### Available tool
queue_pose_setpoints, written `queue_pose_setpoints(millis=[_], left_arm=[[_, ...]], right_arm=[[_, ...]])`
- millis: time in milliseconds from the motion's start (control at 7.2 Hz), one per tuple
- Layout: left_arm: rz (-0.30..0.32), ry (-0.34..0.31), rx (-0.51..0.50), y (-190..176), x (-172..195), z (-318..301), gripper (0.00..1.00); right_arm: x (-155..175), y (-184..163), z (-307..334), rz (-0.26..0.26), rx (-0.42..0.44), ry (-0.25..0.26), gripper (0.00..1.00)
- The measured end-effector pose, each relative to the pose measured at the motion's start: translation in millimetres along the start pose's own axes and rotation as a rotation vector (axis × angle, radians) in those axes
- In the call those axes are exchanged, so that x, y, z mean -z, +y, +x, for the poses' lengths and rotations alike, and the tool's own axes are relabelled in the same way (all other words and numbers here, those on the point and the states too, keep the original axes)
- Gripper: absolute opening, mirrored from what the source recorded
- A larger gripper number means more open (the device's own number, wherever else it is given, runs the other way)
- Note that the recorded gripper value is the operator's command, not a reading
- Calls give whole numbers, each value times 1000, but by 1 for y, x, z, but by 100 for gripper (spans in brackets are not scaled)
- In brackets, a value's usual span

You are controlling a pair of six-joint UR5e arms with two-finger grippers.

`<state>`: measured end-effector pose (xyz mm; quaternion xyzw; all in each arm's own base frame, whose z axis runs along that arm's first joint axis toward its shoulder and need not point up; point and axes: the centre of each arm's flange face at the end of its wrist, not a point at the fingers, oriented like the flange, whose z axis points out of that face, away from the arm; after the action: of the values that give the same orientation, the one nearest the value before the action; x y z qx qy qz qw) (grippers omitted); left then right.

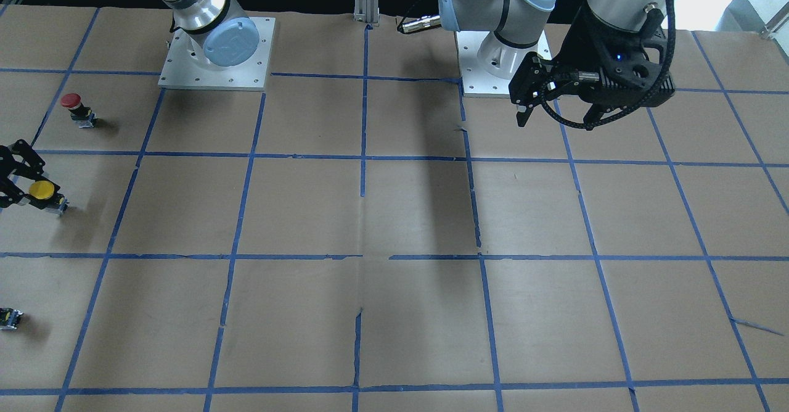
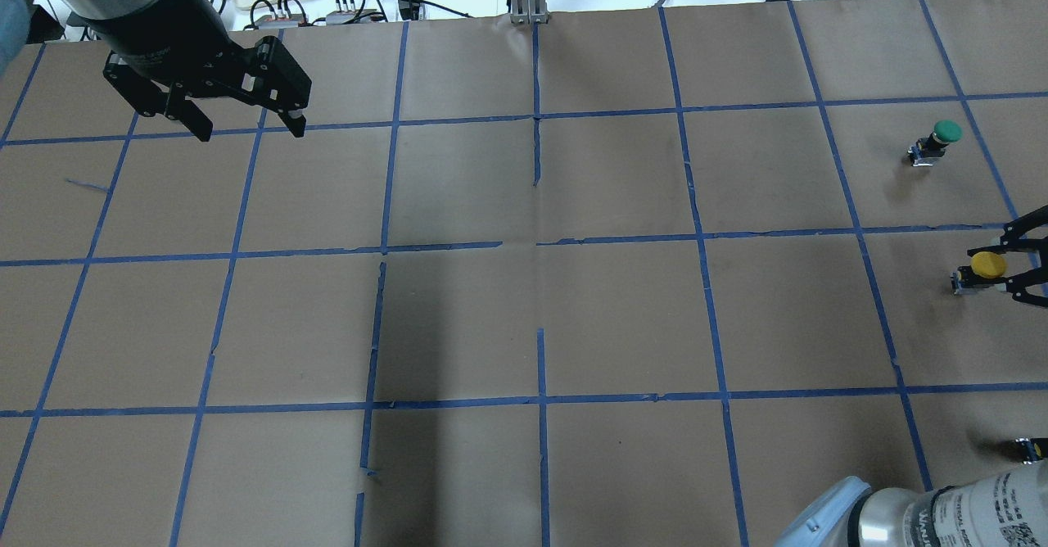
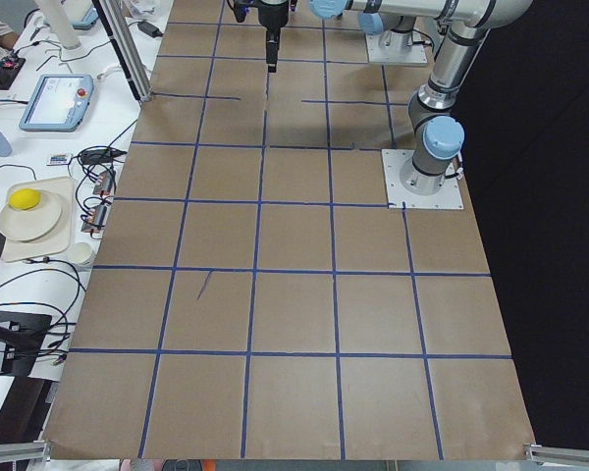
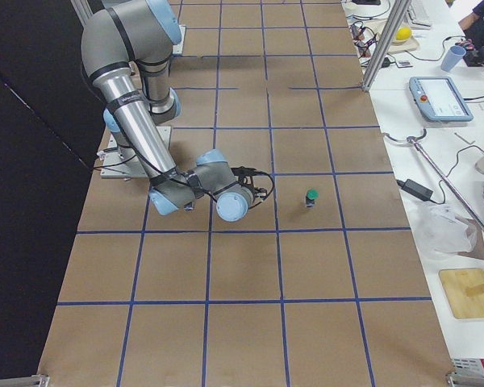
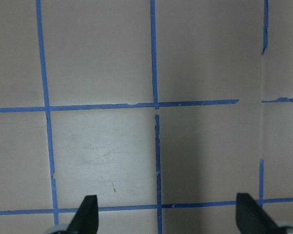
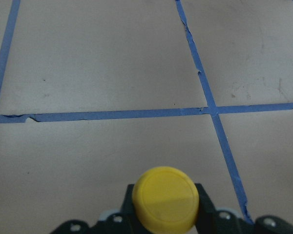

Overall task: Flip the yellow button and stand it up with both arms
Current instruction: 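Lower the yellow button upright onto the table with the right gripper and release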

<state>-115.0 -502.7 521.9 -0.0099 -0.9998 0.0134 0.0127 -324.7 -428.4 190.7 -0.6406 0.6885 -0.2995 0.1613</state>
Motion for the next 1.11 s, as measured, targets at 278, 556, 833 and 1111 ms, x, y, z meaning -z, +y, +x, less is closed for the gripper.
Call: queue_pose_setpoints(millis=[278,556,833,1111], left_arm=[[5,0,-1,2,1,0,100],[7,-1,-2,3,2,0,100],[9,-1,-2,2,1,0,100],[8,-1,-2,2,1,0,100]], right_arm=[[0,0,0,-1,-3,-1,84],[6,-2,3,-12,-1,4,84],[21,-3,12,-38,10,14,85],[39,-13,15,-34,-29,-14,87]])
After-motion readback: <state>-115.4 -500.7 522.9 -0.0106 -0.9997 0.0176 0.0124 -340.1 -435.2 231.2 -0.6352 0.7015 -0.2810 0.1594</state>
